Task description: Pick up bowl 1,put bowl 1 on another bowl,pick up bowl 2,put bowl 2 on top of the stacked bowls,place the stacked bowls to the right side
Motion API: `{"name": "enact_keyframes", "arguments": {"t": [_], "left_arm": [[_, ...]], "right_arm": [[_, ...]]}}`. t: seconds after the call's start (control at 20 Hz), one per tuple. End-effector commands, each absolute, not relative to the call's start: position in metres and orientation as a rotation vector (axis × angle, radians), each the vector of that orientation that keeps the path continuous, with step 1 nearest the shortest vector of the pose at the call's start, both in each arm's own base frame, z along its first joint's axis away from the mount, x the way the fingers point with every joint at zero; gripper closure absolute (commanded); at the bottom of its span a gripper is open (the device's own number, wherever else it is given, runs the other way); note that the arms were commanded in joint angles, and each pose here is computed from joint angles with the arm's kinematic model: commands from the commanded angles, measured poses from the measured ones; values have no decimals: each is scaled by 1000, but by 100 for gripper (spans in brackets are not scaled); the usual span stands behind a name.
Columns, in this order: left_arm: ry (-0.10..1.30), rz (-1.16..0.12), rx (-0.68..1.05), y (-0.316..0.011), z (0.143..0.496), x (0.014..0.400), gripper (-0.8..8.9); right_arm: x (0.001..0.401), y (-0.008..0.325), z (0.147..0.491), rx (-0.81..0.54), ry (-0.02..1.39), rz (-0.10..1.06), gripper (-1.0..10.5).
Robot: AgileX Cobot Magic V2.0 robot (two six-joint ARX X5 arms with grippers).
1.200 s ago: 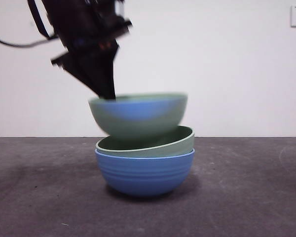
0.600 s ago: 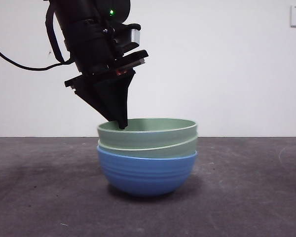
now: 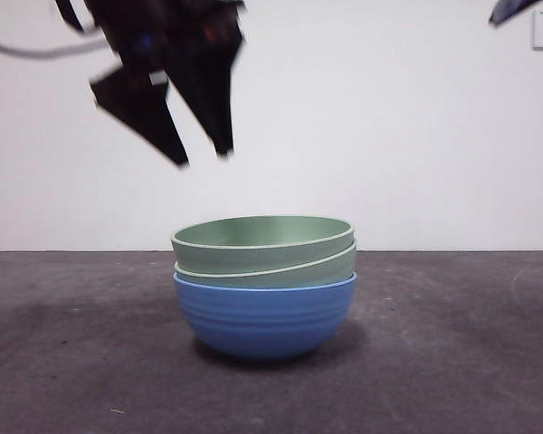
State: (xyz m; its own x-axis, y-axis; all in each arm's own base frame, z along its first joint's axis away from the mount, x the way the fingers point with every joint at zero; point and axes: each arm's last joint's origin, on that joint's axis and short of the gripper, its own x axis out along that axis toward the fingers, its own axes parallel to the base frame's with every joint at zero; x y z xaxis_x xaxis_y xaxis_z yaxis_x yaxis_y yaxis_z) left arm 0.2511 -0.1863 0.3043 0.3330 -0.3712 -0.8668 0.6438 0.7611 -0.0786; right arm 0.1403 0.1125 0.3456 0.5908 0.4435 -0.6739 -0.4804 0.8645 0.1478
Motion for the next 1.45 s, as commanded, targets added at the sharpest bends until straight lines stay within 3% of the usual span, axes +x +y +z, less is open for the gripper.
{"name": "enact_keyframes", "arguments": {"t": [0.05, 0.45, 0.85, 1.05, 1.3, 1.45], "left_arm": [[983, -679, 281, -174, 336, 234, 490], [748, -704, 223, -119, 427, 160, 491], [719, -707, 219, -100, 438, 133, 495], [724, -707, 220, -100, 438, 133, 495], [724, -707, 220, -100, 438, 133, 495], [723, -707, 220, -100, 438, 133, 495]], "right_arm": [[155, 125, 335, -58, 817, 527, 496], [220, 179, 260, -60, 1066, 533, 497], [251, 200, 190, -46, 1277, 493, 513], [252, 202, 185, -38, 1295, 509, 754], [252, 202, 185, -40, 1296, 509, 961], [252, 202, 185, -39, 1296, 509, 959]]}}
